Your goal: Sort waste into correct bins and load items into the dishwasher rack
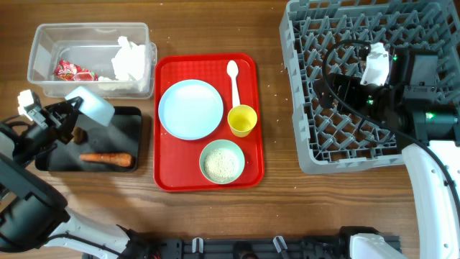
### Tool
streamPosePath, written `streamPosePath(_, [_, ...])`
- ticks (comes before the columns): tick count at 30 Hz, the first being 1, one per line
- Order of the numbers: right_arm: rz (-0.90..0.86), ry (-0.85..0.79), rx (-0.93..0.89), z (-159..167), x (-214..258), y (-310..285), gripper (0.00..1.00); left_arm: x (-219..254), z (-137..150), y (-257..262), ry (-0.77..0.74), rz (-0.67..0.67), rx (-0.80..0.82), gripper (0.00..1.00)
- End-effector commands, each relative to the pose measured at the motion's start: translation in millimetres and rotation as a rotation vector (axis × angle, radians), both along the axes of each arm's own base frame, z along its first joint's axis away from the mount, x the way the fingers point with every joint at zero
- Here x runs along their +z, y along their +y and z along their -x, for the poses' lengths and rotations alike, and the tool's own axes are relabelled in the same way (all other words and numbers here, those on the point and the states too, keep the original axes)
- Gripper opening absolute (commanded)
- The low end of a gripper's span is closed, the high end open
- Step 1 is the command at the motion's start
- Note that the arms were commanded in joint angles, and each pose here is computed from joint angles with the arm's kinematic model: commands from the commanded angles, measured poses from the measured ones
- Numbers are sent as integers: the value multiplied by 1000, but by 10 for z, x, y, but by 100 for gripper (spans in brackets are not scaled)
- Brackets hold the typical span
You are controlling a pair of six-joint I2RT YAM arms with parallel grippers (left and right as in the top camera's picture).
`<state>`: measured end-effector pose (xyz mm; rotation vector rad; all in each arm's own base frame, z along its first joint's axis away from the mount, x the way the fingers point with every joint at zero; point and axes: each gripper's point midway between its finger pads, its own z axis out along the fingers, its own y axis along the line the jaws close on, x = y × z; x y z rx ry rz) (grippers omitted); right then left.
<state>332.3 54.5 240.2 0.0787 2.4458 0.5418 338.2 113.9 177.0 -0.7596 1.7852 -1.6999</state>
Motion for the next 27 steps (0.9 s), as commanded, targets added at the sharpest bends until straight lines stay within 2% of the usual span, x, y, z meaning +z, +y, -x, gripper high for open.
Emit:
streamPosePath(1, [14, -9, 2, -28, 19, -12, 100, 366, -86, -280, -84, -172, -98, 4])
streamPosePath(5, [13, -10, 2, -29, 20, -12, 100, 565, -141, -801, -42, -438, -254, 4])
streamPosePath(8, [13, -13, 2, -34, 24, -12, 100, 477, -148, -1187, 47, -635, -340, 4])
streamPosePath(13, [14, -7, 2, -23, 14, -12, 100, -57, 188, -1642, 388, -991, -490, 4])
streamPosePath(15, [14, -7, 2, -23, 14, -12, 100, -228, 274, -1759, 488, -1108, -493, 4])
streamPosePath(17, [14, -11, 2, -31, 21, -12, 100, -321, 220, -1892, 480, -1216, -481, 4])
streamPosePath(19, [15, -18, 2, -43, 31, -13, 100, -384, -12, -2076, 386, -1346, -451, 4])
streamPosePath(21, [14, -13, 2, -35, 24, -12, 100, -467, -122, -2180, 359, -1397, -440, 4])
streamPosePath(23, [16, 1, 4, -8, 2, -12, 100, -600, -114, -2259, 375, -1410, -476, 4])
streamPosePath(27, [30, 17, -6, 15, -29, -40, 100, -869, 249, -2214, 579, -1409, -586, 4])
